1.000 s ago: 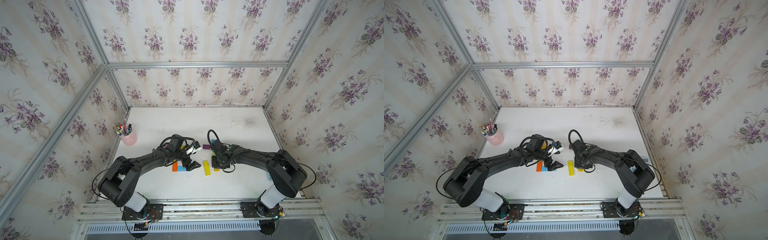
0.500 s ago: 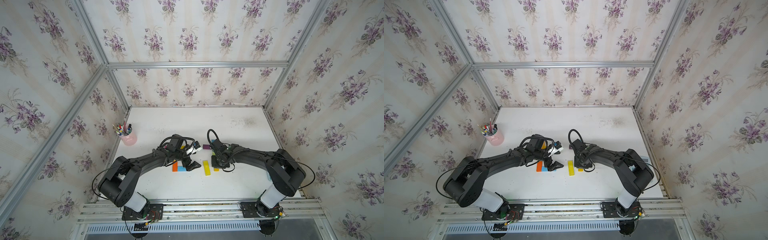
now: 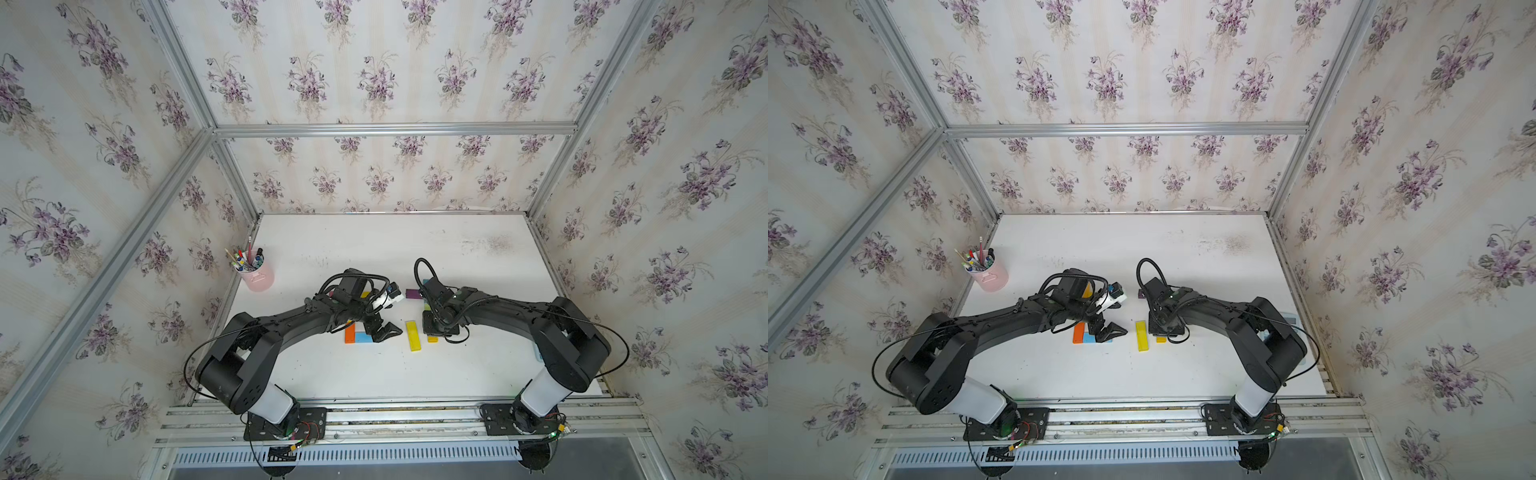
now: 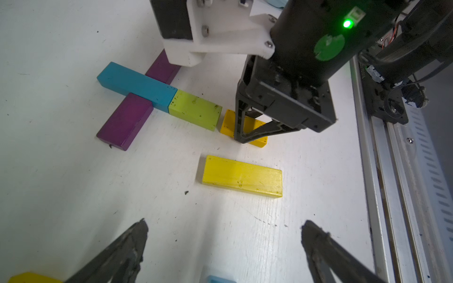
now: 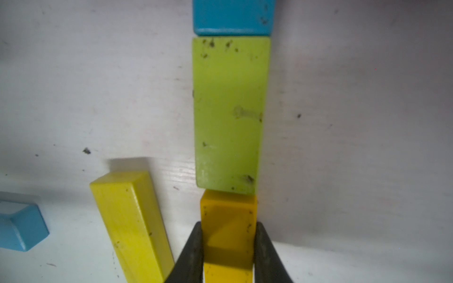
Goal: Assemble the letter t with building blocks
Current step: Assemble the building block at the center of the board, then pick up the building block from the center of the board, then assemble the building block at the center of the board.
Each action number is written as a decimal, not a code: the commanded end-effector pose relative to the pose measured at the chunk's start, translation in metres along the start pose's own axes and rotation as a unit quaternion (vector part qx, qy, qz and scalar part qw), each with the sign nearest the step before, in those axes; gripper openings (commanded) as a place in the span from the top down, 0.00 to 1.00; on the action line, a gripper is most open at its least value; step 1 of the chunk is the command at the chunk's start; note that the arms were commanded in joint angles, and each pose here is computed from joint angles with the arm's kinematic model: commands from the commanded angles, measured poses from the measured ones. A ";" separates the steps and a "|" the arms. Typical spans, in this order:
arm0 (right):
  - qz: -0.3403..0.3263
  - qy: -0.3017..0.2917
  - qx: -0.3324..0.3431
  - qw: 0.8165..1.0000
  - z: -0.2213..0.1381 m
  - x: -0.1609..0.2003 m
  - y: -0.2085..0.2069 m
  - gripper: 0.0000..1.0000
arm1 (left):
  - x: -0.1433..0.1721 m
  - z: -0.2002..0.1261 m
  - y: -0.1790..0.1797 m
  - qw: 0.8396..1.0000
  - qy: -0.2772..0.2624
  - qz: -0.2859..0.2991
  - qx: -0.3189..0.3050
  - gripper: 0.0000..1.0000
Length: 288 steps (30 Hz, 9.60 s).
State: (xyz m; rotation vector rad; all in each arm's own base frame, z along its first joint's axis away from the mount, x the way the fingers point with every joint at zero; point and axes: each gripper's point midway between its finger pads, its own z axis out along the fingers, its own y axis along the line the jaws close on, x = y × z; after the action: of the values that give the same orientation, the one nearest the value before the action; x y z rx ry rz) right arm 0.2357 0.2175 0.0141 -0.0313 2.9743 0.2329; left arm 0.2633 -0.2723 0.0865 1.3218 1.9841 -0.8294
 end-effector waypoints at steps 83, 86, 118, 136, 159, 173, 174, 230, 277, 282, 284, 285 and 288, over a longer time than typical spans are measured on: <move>0.009 -0.039 0.000 0.999 -0.001 -0.015 0.000 0.60 | -0.006 0.001 -0.007 1.000 -0.003 0.006 0.029 0.00; 0.007 -0.048 -0.007 0.999 -0.006 -0.018 0.003 0.56 | -0.006 0.001 -0.007 1.000 -0.003 0.005 0.030 0.00; -0.094 -0.156 -0.120 0.976 -0.073 0.005 0.043 0.50 | 0.000 -0.033 -0.034 0.995 -0.058 -0.075 0.005 0.00; -0.146 -0.117 -0.088 0.979 -0.022 0.000 0.069 0.55 | 0.023 -0.052 -0.053 0.991 -0.064 -0.118 -0.014 0.00; -0.160 -0.084 -0.031 0.983 0.004 0.019 0.059 0.53 | 0.025 -0.053 -0.052 0.991 -0.069 -0.116 -0.021 0.00; -0.162 -0.077 0.008 0.984 0.016 0.021 0.054 0.65 | 0.024 -0.054 -0.053 0.991 -0.073 -0.112 -0.021 0.00; -0.161 -0.076 0.007 0.984 0.016 0.021 0.054 0.69 | 0.025 -0.054 -0.053 0.991 -0.073 -0.113 -0.021 0.00; -0.665 -0.143 -0.065 0.730 -0.102 0.031 -0.062 0.87 | -0.024 -0.032 -0.036 0.996 -0.074 -0.034 0.036 0.00; -0.700 -0.070 -0.097 0.704 -0.024 0.015 -0.052 0.87 | -0.005 -0.021 -0.030 0.997 -0.042 -0.048 0.034 0.00; -0.697 -0.062 -0.102 0.707 -0.021 0.015 -0.051 0.87 | -0.004 -0.021 -0.030 0.997 -0.041 -0.048 0.034 0.00; -0.697 -0.059 -0.101 0.707 -0.020 0.015 -0.051 0.87 | -0.004 -0.021 -0.030 0.997 -0.040 -0.048 0.035 0.00; -0.697 -0.059 -0.102 0.707 -0.019 0.015 -0.051 0.87 | -0.004 -0.021 -0.030 0.997 -0.039 -0.048 0.033 0.00; -0.696 -0.058 -0.103 0.708 -0.018 0.015 -0.051 0.87 | -0.003 -0.021 -0.030 0.998 -0.039 -0.047 0.034 0.00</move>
State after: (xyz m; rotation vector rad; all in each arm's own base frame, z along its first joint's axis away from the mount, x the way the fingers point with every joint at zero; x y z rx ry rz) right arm 0.2205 0.1600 0.0202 -2.0001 1.9633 0.2629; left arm 0.2318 -0.2669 0.1050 1.2075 2.0055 -0.9951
